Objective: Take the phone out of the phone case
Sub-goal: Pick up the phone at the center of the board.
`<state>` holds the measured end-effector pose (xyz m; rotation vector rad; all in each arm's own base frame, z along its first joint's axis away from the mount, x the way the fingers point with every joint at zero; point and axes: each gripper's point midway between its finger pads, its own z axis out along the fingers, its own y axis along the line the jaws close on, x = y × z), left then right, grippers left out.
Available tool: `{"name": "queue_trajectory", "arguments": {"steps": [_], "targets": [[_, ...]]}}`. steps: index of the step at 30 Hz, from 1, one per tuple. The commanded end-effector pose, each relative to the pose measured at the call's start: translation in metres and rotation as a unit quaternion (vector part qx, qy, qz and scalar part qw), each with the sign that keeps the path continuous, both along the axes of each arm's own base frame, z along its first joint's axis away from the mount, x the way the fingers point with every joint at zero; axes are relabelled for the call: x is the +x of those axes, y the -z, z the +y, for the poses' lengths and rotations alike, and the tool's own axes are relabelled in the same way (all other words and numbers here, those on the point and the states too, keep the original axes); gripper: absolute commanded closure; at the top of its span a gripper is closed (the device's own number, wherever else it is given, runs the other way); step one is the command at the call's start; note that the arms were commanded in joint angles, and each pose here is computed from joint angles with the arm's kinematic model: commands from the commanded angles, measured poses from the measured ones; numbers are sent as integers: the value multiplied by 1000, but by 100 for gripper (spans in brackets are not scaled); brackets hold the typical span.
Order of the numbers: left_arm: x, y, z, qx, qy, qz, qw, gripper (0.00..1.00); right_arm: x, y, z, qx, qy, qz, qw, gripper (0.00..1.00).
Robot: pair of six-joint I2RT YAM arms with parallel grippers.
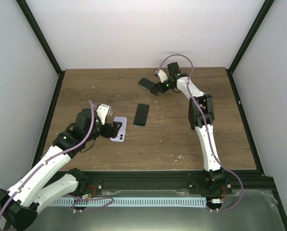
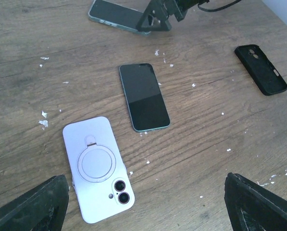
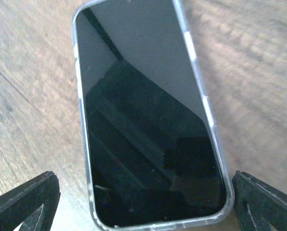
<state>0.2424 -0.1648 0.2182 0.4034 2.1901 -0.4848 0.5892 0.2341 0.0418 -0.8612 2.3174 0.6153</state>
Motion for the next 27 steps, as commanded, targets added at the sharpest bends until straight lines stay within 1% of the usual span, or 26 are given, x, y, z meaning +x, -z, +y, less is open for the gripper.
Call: {"name": "queue_trajectory", "arguments": {"steps": [1,5,7,11,15,18,21,22,23,24,25,26,27], "targets": [[1,-3,0,-5,4,-12,1000,10,-28,12,17,-112,-14,-15,994,2],[0,-3,1,-4,3,-11,1000,11,-31,24,27,-167,-23,-38,985,2],[0,-3,1,-5,3,-12,1000,11,-29,30,30,-180,-24,-39,983,2],[0,-3,2,-4,1,-13,1000,11,-26,38,30,-184,-15,-32,982,4],[0,-4,2,-4,1,-14,1000,11,-31,45,25,-190,-5,-16,982,13],[0,-4,2,-4,1,-14,1000,11,-36,41,19,-187,12,-6,982,19],[0,-4,2,-3,1,-14,1000,11,-44,27,16,-168,24,1,986,21],[0,-3,2,-3,1,-13,1000,11,-45,22,16,-163,26,0,986,21],[0,-3,2,-2,1,-14,1000,11,-47,18,17,-157,25,2,987,18],[0,-3,2,-3,0,-13,1000,11,-51,17,19,-149,21,6,989,13],[0,-3,2,-3,0,-13,1000,11,-53,12,23,-137,17,8,990,4],[0,-4,3,-3,0,-14,1000,11,-54,10,26,-127,16,9,992,1],[0,-4,2,-3,0,-14,1000,11,-54,8,29,-117,17,10,993,0]]}}
